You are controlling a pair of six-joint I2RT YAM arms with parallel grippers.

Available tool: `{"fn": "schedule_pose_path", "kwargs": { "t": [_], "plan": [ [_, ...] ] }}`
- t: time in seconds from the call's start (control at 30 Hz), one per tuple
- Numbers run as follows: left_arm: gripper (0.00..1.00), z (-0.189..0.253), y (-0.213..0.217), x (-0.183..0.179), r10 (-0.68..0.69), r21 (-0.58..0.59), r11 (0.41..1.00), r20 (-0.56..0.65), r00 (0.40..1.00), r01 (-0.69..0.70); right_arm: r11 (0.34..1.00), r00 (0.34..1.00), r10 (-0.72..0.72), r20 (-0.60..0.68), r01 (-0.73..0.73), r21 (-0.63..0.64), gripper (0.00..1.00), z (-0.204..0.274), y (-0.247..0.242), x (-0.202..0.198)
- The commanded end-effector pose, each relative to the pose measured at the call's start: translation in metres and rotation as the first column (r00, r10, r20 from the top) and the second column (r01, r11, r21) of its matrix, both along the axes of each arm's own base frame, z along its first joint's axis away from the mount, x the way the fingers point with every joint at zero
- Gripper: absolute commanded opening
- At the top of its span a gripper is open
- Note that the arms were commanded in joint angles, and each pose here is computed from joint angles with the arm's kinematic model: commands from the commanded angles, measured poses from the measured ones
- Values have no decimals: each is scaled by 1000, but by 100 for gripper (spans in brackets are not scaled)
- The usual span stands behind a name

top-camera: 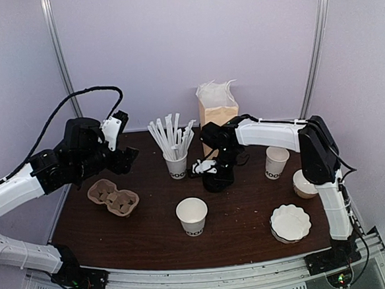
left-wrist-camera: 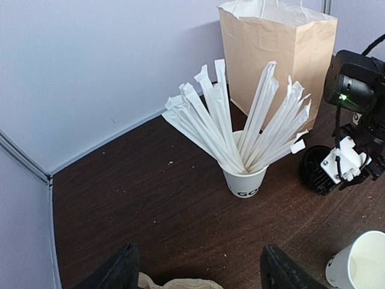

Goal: Pack the takeout coffee

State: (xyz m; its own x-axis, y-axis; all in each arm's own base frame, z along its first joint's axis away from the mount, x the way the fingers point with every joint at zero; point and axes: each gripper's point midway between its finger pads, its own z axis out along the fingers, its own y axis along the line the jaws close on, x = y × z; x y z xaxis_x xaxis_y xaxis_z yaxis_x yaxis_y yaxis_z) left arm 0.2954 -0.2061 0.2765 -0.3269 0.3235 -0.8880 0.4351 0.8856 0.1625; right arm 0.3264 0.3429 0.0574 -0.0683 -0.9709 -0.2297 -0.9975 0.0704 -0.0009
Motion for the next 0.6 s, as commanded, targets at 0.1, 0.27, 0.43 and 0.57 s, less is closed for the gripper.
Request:
{"fn": "schedule_pose_path", "kwargs": {
  "t": [0.1,0.27,0.43,0.57],
  "plan": [
    [73,16,1,1,-6,-41,999,51,999,8,1000,1000,3,1,-3,-6,18,0,4,-1],
    [73,15,0,1,-11,-42,999,50,999,13,1000,1000,-7,-4,7,8,6,8,5,-3],
    [73,11,-6,2,-46,-40,998,45,998,48,998,1000,-31,1,31,61,4,35,3,-10],
    [74,12,-30,-5,-172,-86,981,61,983,177,987,998,-64,1,63,146,3,68,-3,-17]
  ]
}}
